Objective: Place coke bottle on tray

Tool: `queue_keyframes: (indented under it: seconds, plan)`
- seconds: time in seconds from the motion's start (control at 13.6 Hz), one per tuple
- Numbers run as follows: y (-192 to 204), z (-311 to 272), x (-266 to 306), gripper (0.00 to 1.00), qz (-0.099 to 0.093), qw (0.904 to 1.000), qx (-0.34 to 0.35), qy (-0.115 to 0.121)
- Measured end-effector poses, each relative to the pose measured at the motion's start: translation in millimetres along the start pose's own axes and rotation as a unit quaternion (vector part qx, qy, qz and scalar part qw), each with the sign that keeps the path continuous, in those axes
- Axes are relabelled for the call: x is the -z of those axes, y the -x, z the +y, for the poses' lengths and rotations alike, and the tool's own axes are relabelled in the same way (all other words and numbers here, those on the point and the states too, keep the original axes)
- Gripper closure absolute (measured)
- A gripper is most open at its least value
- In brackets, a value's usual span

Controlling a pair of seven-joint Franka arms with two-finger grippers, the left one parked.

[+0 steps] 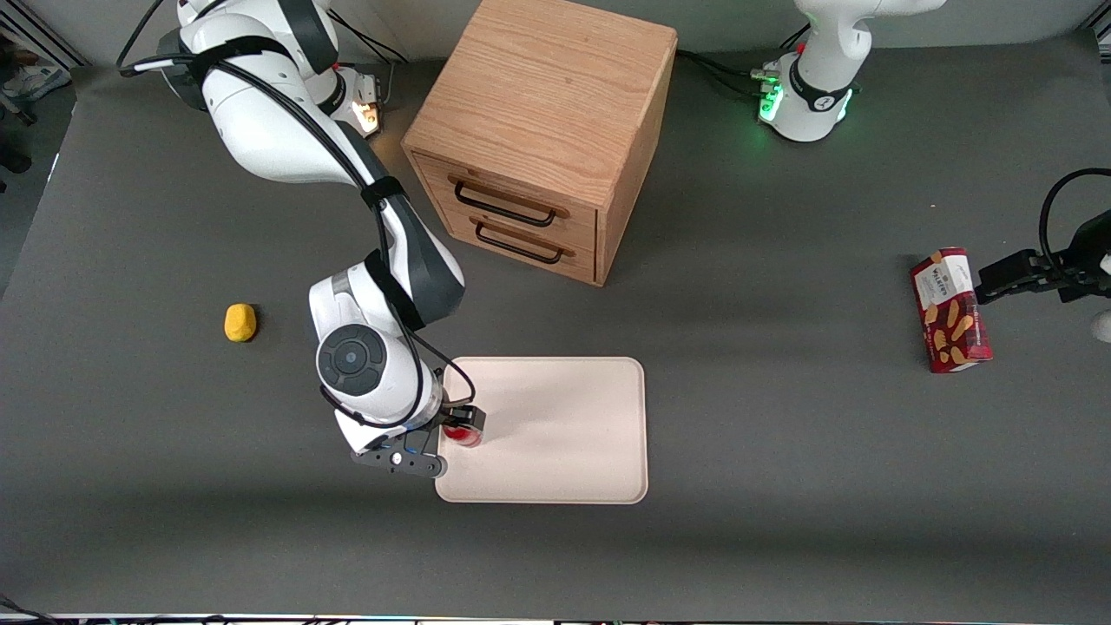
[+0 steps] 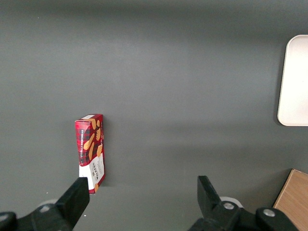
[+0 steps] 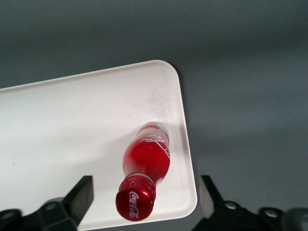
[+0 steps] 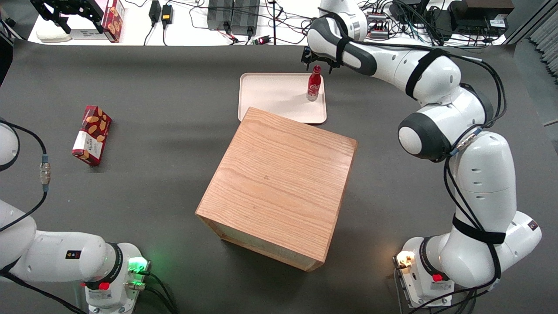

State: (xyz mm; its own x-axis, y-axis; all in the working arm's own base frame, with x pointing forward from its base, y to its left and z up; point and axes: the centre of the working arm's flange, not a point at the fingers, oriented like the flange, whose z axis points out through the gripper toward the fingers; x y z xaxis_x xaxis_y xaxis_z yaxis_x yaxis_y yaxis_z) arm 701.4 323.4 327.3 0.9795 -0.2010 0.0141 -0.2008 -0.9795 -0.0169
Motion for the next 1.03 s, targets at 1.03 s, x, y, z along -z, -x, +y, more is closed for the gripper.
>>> queue_keyframes:
  seconds: [1.03]
  plan:
    - [52,38,215,0.0,-0.011,0.9999,0.001,0.002]
